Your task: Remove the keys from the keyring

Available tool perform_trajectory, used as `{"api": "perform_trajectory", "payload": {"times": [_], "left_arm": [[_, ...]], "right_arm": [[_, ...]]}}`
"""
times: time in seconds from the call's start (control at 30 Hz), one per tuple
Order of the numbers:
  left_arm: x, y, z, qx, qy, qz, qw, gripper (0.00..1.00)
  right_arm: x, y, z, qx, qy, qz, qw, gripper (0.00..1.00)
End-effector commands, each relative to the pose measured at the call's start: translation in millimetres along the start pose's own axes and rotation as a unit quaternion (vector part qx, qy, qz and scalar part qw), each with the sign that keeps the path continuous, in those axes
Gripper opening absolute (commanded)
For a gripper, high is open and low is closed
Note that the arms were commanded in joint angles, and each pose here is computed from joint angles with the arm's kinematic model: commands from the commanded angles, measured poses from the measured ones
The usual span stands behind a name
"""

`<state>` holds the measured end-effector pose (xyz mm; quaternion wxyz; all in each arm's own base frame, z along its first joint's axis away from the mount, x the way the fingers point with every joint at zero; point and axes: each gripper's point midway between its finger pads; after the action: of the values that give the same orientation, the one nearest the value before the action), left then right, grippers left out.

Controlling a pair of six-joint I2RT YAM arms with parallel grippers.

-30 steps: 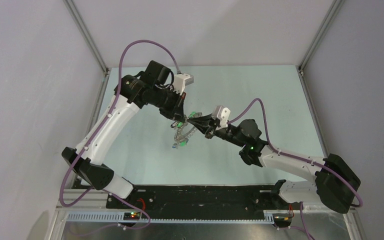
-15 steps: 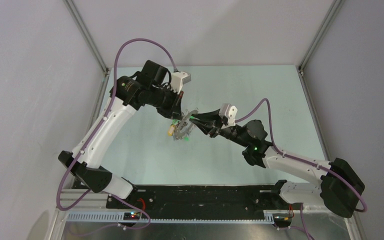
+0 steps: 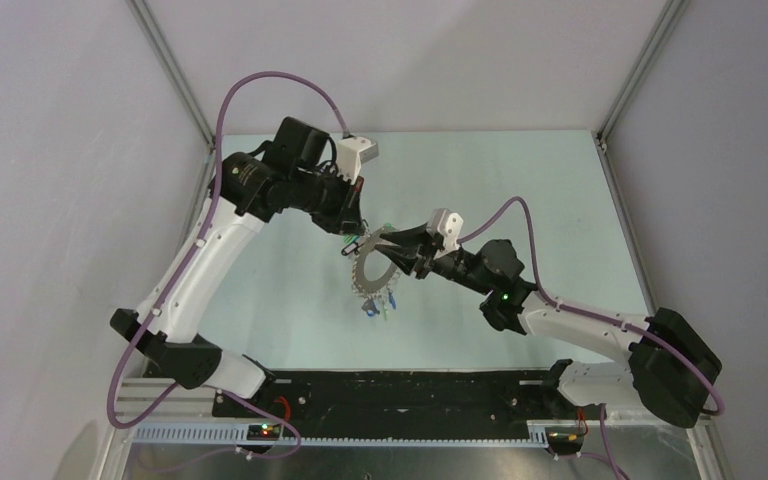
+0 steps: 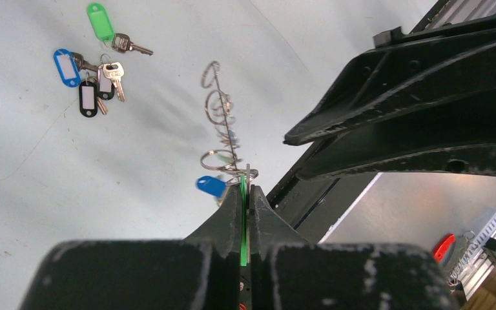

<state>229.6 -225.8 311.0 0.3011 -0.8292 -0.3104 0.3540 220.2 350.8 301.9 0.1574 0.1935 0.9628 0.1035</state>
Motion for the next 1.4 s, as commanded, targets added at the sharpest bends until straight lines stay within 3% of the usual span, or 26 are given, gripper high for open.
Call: {"api": "perform_trajectory", "payload": {"times": [0.0, 0.67, 0.77, 0.9, 0.93, 1.13, 1.37], "left_arm": [[-18.5, -25.3, -16.7, -0.054, 0.014, 0.019, 0.998, 0.0], [-23.6, -29.5, -17.8, -0.06, 0.018, 0.023, 0.998, 0.0], [-23.1, -29.6, -18.0, -0.06, 0.018, 0.023, 0.998, 0.0], [-23.6, -30.3, -18.4, -0.062, 0.019, 0.023, 0.998, 0.0], [-23.6, -31.0, -18.7, -0.063, 0.02, 0.022, 0.998, 0.0], [-18.2, -27.8, -17.1, -0.057, 0.013, 0.023, 0.998, 0.0], [-3.7, -9.3, -5.3, -0.022, 0.0, 0.019, 1.0, 0.0]], "right_arm": [[1.3, 7.8, -12.0, -0.025, -0.003, -0.002, 1.0, 0.32], [-2.5, 34.5, -23.9, -0.042, -0.011, -0.008, 0.999, 0.32], [-3.4, 36.8, -21.9, -0.038, -0.012, -0.008, 0.999, 0.26], [-4.2, 37.0, -18.1, -0.032, -0.009, -0.005, 0.999, 0.02], [-4.8, 36.7, -18.7, -0.032, -0.01, -0.005, 0.999, 0.0], [-1.6, 29.5, -23.2, -0.021, -0.013, -0.014, 1.0, 0.0], [-0.4, 12.1, -69.4, -0.081, -0.047, -0.012, 0.996, 0.0]]}}
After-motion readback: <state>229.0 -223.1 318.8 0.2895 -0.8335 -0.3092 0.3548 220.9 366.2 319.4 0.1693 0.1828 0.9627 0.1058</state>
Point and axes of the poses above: each gripper's point midway between its finger pads, its own y axis out along the fingers, its own x axis along the line the jaws close on, z = x × y, and after that the axes turned 10 degrees about -y, right-handed
